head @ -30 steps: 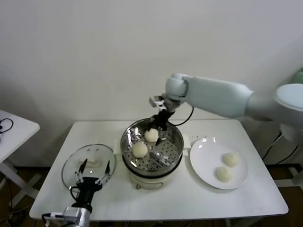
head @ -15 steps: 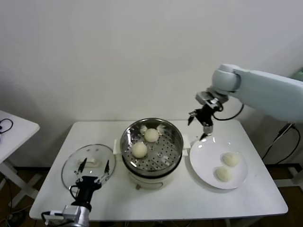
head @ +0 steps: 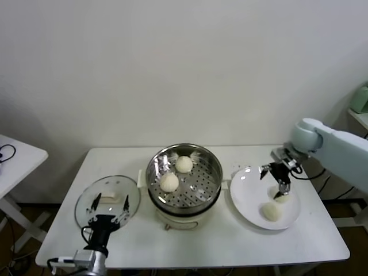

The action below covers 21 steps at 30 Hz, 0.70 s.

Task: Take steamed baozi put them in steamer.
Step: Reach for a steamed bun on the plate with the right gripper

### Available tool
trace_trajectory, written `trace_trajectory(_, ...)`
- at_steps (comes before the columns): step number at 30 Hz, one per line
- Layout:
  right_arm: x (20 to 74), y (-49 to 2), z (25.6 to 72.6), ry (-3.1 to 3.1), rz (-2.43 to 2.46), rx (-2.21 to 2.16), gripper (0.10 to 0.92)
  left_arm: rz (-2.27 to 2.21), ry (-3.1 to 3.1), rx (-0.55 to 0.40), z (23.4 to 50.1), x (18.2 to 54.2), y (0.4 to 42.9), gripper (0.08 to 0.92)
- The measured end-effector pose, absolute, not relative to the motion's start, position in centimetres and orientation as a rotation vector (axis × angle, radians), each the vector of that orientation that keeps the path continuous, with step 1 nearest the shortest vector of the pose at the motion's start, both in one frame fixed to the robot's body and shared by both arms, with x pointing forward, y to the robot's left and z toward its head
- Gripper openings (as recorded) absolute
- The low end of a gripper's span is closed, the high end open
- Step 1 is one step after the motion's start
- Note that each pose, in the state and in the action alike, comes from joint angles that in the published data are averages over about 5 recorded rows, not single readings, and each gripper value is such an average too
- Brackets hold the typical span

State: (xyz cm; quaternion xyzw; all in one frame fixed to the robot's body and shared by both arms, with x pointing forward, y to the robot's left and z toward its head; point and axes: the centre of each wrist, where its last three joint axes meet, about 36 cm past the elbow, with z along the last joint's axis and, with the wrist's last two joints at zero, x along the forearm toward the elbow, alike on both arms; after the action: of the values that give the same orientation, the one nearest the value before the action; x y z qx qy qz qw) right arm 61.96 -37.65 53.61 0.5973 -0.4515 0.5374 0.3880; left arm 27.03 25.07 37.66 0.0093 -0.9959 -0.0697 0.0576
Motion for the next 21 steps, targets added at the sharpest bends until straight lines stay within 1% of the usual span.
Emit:
trace_trajectory(10,61.0,-39.2,49.6,-1.134,1.346,1.490,0.823,-0.212,-3.007,0.036,37.3,26.7,25.1,0.823)
trace_trajectory(21,60.8,-39.4,47.0,-1.117,1.340,1.479,0.823,-0.213,-3.005,0.043,37.2,26.7,25.3,0.823)
